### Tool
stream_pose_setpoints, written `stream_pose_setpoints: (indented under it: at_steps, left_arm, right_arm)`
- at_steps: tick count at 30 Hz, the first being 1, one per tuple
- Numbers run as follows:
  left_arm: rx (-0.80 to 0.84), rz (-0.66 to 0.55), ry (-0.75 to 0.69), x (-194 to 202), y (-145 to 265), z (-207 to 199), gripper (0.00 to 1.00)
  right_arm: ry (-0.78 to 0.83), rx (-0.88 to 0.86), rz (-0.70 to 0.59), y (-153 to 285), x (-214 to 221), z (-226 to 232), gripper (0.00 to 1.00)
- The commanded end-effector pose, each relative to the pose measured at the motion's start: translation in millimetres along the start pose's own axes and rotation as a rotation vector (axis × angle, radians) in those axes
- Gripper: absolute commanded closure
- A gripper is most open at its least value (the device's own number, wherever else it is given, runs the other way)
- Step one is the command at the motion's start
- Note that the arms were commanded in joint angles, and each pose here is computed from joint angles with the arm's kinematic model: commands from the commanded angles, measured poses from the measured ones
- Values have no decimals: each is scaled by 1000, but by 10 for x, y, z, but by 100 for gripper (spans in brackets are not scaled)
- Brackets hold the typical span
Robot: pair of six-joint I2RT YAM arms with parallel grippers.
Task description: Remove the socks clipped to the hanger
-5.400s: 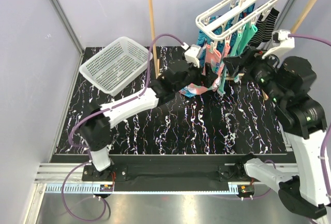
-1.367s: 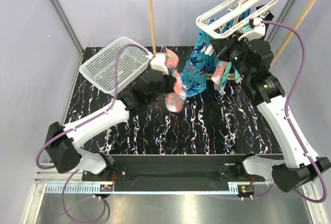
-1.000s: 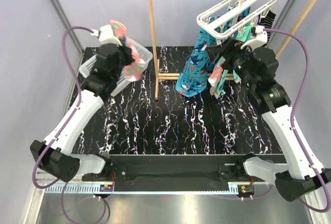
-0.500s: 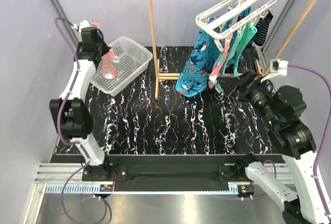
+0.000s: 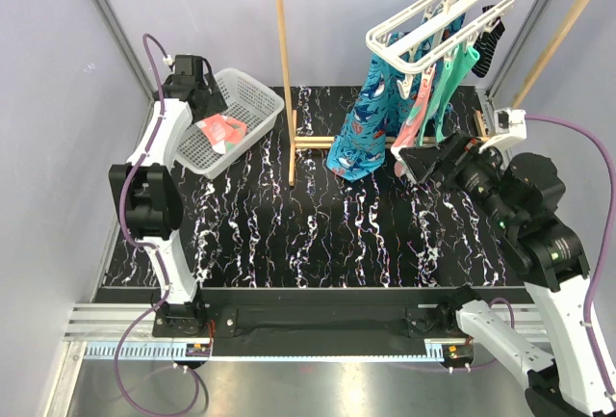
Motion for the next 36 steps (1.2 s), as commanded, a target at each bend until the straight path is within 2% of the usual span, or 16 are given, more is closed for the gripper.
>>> stream_pose_setpoints:
  at_steps: [1,2,6,12,13,17,20,24,29,32,34,35,36]
  left_arm:
    - [37,-109,-66,-219,670,-89,25]
    - [72,-132,-71,-226,835,-108,24]
    - [311,-88,-90,69,1138,-324,24]
    - [542,-64,-109,551,1557,-571,24]
    - [587,-103,-118,548,1707,-616,23]
    - [695,-118,-186,797,1994,-790,22]
    - [751,-113,-245,974,2104,-862,22]
    - [809,-107,-263,1182,2121,-897,21]
    - [818,-84,-353,1289,2194,-989,21]
    - [823,-94,-358,1300,2226,-999,21]
    - [821,-106,-360,1297,2245,-1000,21]
    - [819,-110,-359,1300,2257,-995,21]
    - [815,-107,-356,1310,2254,-991,22]
  right_arm:
    - [31,-28,41,-43,8,58,0]
    - [35,-21,35,-75,2,41,0]
    - [52,73,25,-251,51,-159,0]
    - [104,192,33,-588,159,-470,0]
    - [123,202,34,-643,176,-516,0]
    - [178,164,57,-884,220,-544,3]
    - [189,234,0,-1066,185,-685,6]
    - [195,315,-66,-1332,225,-933,18]
    - [209,364,-100,-1649,305,-1146,23]
    - [228,346,-94,-1753,343,-1179,28]
    - [213,366,-91,-1790,324,-1175,36]
    - [210,380,-72,-1771,343,-1188,47]
    - [202,376,-74,-1752,312,-1154,53]
Point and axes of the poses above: each gripper's point midway between its finger pads, its own y axis back along the fingers, its own z axis along the line the jaws close on, x = y × z, the point moved 5 cm from there along y, back along the fingers, and after that the axes turned 6 degrees about -y, right-handed, at the moved point
